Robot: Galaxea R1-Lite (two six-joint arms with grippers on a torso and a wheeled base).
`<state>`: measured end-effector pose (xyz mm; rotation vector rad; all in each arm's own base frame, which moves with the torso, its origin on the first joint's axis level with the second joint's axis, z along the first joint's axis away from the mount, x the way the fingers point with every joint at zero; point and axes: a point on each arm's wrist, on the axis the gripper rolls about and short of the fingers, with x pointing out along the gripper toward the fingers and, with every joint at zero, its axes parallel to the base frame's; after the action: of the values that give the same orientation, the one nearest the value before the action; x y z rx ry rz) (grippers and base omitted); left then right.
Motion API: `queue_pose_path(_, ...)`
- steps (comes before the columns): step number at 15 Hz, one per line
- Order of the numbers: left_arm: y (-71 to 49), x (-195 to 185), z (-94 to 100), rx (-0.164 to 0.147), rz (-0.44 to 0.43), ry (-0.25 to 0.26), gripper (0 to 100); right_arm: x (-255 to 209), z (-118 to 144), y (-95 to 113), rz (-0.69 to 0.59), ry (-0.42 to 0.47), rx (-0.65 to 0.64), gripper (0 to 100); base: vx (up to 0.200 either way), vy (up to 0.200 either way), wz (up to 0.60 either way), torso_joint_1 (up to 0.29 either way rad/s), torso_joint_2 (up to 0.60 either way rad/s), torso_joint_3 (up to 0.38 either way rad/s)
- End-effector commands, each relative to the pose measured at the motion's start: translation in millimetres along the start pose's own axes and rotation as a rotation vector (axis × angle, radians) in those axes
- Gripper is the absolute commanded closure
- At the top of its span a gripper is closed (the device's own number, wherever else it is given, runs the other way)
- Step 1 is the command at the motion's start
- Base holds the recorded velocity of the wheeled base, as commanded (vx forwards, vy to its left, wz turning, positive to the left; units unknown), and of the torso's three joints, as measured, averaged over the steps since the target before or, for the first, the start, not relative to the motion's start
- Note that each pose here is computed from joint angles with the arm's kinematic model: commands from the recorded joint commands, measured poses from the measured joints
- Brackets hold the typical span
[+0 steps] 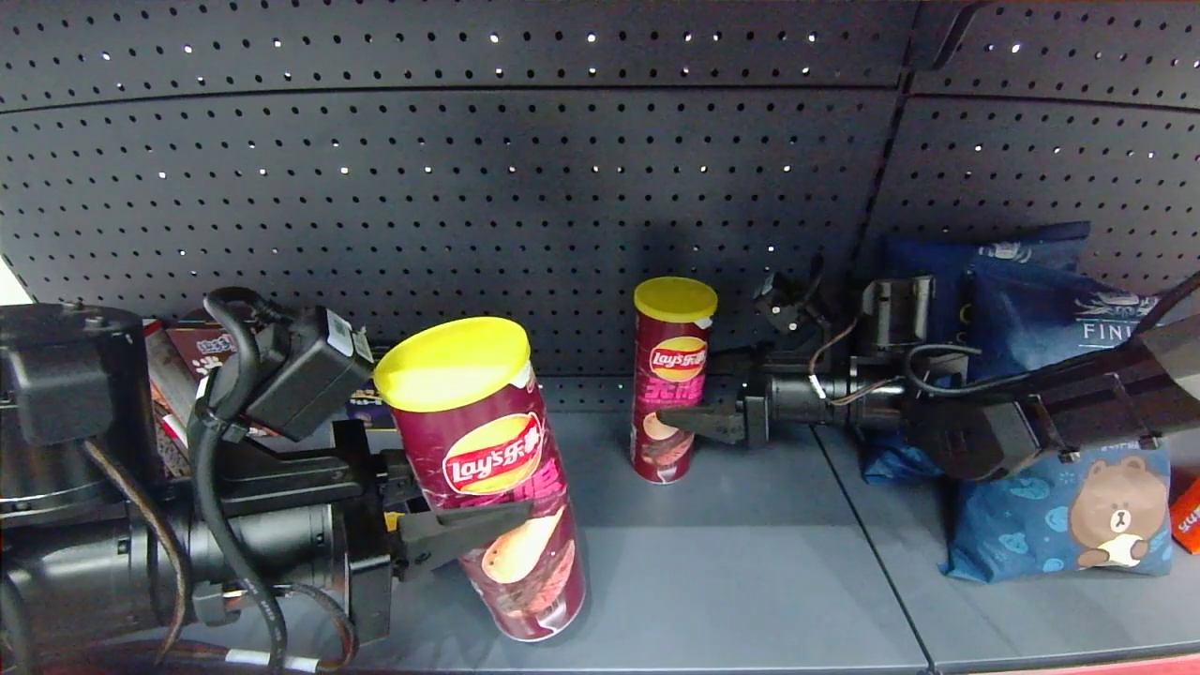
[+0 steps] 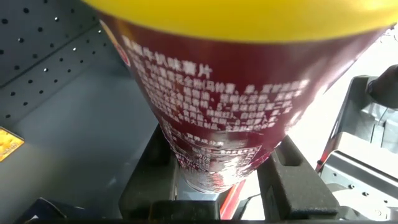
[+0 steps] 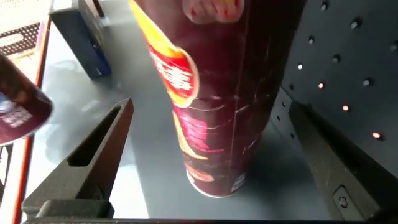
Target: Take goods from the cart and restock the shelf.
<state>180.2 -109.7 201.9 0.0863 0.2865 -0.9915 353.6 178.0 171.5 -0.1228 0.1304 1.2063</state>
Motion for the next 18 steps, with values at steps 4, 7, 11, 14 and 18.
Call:
queue_pose_path(4,0.7,1.8,-2.1,-0.005,0.000,0.009,100,18.3,-17.5,-1.6,0.028,0.028,0.023,0,0.000,0.000,0.00,0.000,0.00,0.000)
queue_pose_path(7,0.1,0.6,-5.4,-0.010,0.000,0.017,100,26.7,-21.1,-5.4,0.032,0.028,0.022,0,0.000,0.000,0.00,0.000,0.00,0.000)
queue_pose_path(11,0.4,1.2,-6.3,-0.012,0.000,0.021,100,31.8,-29.0,-9.5,0.034,0.036,0.029,100,0.000,0.000,0.00,0.000,0.00,0.000)
queue_pose_path(14,0.2,0.9,-6.5,-0.012,0.000,0.021,100,33.6,-26.0,-11.2,0.018,0.024,0.012,100,0.000,0.000,0.00,0.000,0.00,0.000)
queue_pose_path(18,-0.7,0.4,-12.8,-0.020,-0.003,0.039,100,30.0,-20.2,-5.4,0.021,0.018,0.006,100,0.000,0.000,0.00,0.000,0.00,0.000)
